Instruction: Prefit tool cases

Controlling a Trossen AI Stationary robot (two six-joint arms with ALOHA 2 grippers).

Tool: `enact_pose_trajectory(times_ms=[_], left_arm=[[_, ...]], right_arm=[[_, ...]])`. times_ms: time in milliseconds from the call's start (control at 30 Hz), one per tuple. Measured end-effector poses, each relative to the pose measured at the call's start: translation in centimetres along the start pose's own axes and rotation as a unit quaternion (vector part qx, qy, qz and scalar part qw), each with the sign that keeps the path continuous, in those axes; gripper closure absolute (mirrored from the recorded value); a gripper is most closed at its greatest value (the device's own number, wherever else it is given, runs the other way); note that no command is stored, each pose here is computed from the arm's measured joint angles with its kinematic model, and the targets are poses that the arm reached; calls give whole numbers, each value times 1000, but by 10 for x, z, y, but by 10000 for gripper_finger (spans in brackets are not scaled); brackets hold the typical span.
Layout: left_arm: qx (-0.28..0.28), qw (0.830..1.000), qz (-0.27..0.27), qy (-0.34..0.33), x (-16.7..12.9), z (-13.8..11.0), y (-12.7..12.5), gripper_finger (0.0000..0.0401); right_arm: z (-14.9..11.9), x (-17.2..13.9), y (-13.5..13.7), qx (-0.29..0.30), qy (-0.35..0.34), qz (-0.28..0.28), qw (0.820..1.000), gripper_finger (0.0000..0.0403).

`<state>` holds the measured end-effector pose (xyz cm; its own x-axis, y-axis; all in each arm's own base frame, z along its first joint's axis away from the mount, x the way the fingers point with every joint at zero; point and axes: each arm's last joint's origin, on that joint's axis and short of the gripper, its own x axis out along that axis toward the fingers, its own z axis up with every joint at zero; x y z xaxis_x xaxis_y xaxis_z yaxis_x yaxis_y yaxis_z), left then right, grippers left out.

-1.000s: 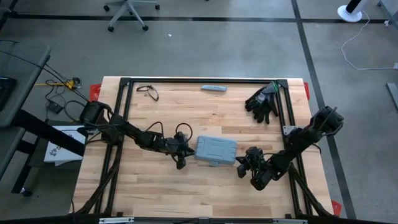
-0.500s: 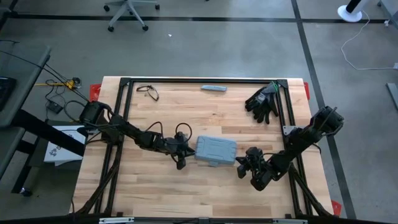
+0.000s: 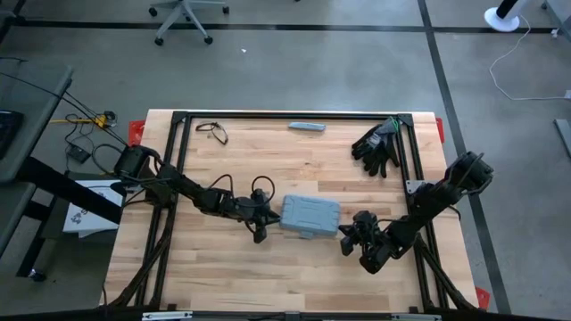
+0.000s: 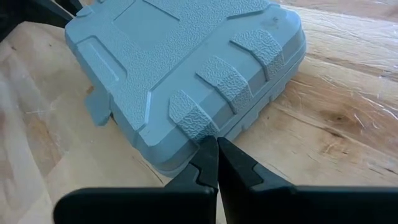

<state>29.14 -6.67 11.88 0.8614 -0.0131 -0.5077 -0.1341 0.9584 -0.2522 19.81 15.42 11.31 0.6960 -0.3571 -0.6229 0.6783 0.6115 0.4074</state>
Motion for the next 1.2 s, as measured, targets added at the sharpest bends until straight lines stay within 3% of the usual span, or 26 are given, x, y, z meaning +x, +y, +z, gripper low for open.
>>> enact_pose_trajectory(times_ms=[833,1200], left_arm=[[33,999,-8,-31,-7,12,-3,353],[66,994,46,-78,-24,30,-3,353]], right_arm=[[13,-12,4,-6,-11,19,1000,403],[31,-25,4,-11,-65,25,998,403]])
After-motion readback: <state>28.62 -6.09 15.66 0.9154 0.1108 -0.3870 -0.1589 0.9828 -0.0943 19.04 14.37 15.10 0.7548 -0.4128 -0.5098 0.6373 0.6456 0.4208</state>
